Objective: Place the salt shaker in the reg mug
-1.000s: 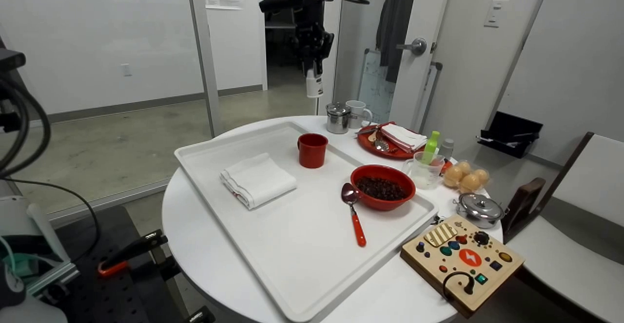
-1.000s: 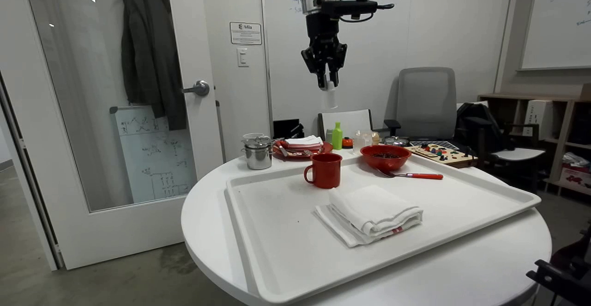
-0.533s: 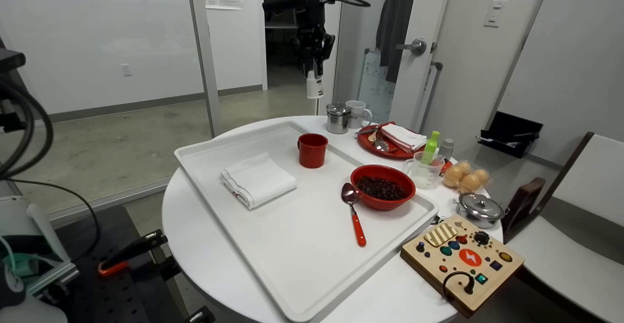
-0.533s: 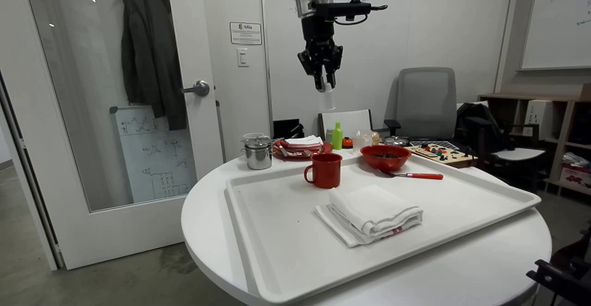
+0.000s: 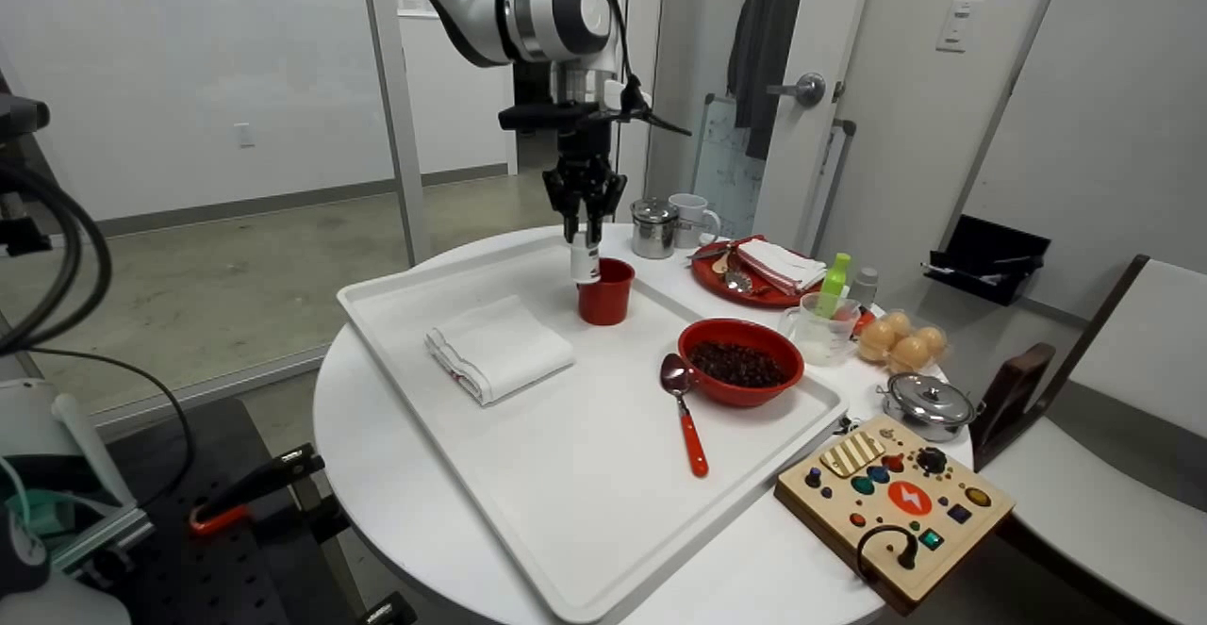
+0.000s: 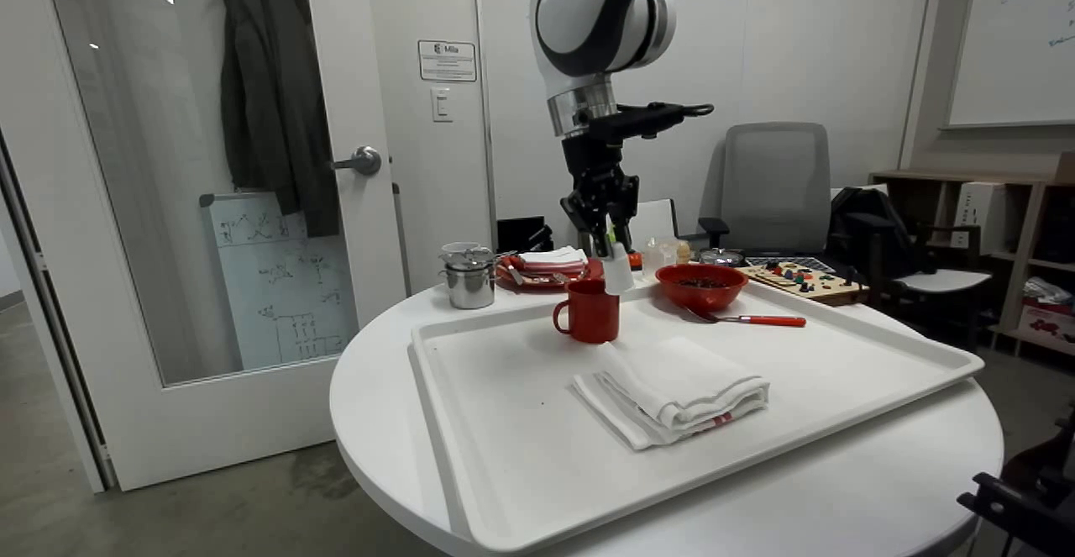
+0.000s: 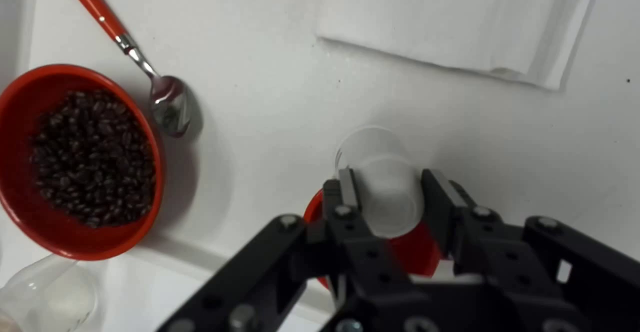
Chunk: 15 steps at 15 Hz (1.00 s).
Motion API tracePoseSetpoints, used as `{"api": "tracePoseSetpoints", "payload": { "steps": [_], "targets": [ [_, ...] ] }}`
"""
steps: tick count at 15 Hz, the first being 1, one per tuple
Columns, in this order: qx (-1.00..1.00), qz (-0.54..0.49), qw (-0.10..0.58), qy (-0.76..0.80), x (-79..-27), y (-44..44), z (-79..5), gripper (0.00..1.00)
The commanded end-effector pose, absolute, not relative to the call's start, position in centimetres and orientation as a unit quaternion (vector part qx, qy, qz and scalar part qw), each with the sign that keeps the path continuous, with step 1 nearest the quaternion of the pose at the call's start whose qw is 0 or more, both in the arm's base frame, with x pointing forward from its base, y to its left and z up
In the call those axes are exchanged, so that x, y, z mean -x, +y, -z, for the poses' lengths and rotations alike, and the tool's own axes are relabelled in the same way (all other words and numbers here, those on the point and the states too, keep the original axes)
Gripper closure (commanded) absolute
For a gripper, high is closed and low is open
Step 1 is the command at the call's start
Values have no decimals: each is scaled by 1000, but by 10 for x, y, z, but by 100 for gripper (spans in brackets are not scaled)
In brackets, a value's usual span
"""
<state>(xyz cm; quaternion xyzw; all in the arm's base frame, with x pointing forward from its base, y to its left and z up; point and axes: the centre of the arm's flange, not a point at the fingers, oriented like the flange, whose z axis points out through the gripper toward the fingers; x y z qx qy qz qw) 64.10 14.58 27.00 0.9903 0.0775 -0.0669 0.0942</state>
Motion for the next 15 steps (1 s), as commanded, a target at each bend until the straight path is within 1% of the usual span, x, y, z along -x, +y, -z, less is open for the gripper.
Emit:
{"api": "tracePoseSetpoints", "payload": {
  "steps": [1, 6, 15],
  "targets": [
    [-991, 65, 91, 79, -633, 148, -263, 85],
    [-990, 55, 90, 92, -632, 153, -299, 86],
    [-992, -18, 95, 84, -635, 163, -341, 86]
  ]
}}
